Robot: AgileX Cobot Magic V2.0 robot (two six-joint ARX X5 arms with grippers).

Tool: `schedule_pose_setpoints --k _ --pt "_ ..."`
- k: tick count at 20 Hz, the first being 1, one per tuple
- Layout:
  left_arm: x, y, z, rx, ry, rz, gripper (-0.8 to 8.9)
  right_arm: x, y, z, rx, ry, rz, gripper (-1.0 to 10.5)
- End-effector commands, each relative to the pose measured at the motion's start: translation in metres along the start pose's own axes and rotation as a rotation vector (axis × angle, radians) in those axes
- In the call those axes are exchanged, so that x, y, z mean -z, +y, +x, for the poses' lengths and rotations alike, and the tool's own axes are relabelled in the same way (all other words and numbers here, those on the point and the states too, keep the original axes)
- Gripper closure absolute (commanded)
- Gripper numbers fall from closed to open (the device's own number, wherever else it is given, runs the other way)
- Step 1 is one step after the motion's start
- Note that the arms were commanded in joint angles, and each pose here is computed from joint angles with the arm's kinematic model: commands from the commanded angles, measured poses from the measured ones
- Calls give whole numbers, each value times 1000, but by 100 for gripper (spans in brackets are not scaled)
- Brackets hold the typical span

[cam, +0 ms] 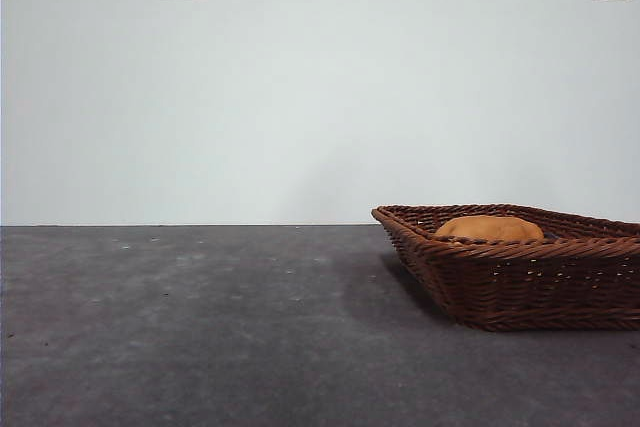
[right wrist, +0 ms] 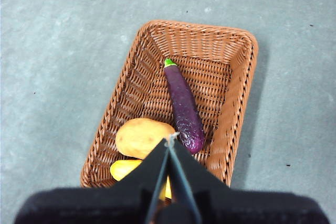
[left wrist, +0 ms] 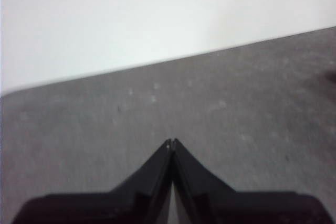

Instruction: Help me put the vegetables on the table into the basket

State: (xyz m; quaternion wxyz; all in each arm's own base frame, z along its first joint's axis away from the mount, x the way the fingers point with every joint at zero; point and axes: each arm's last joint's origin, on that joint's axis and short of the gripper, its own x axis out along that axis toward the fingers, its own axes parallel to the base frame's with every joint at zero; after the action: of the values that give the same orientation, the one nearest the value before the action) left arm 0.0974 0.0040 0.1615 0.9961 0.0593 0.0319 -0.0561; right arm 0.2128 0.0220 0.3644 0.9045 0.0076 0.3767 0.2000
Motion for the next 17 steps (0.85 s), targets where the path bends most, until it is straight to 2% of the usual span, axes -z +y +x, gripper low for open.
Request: schedule_pose_setpoints --k 1,4,7,17 --pt "6 0 -1 -15 34 -29 817 -1 0 0 5 -6 -9 946" --pt "11 -1 -1 -27 89 -42 817 -1 0 0 8 -6 -9 946" --pt "11 -2 -1 10 78 -62 817 -1 -1 0 26 -5 -10 946" --pt "12 -2 0 10 96 -65 817 -1 -1 0 34 -4 -9 946"
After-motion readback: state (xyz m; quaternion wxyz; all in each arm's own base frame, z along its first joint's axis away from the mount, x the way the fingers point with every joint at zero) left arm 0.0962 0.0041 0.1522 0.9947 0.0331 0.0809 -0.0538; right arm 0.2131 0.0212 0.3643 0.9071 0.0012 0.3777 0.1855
